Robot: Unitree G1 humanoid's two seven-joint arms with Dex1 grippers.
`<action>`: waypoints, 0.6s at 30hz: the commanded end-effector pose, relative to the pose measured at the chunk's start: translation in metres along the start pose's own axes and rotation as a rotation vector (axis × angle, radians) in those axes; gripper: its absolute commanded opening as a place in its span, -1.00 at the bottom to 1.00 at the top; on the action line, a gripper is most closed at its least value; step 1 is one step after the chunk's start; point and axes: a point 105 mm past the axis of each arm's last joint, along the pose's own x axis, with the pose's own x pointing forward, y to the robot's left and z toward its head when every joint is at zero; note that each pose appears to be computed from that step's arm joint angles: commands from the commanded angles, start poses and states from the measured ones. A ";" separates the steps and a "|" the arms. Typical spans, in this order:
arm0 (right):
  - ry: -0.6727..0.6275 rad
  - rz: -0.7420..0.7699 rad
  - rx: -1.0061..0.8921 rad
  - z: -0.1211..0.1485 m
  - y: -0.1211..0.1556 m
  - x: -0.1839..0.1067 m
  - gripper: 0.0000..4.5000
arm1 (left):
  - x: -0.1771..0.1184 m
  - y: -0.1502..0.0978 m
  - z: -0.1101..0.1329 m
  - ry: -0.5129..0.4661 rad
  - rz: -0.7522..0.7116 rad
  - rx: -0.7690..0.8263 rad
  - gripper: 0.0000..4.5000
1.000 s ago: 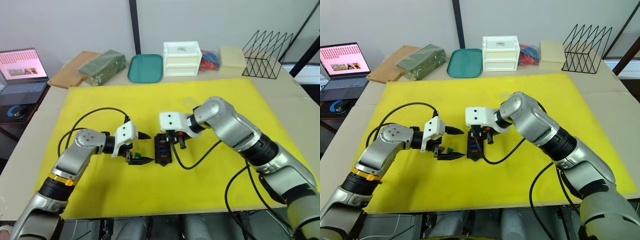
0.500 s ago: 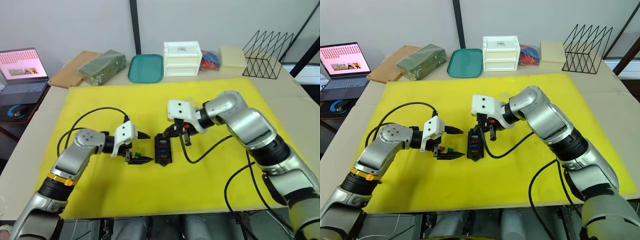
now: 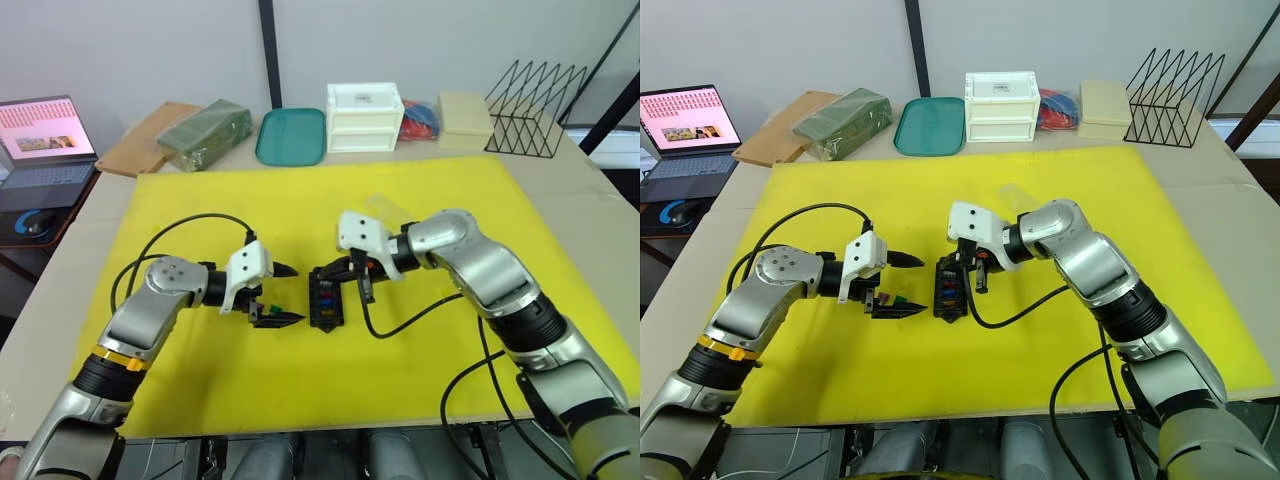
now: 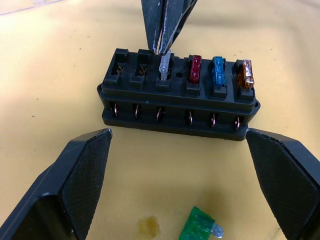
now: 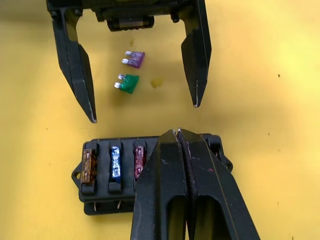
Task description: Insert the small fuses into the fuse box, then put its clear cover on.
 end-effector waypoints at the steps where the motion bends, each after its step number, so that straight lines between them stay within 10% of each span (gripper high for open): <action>1: -0.016 -0.003 -0.011 0.001 -0.001 -0.002 -0.99 | -0.006 0.002 0.006 -0.013 0.018 0.023 1.00; 18: 0.117 0.028 0.044 -0.047 0.009 0.013 -0.99 | -0.004 0.001 0.006 -0.018 0.017 0.031 1.00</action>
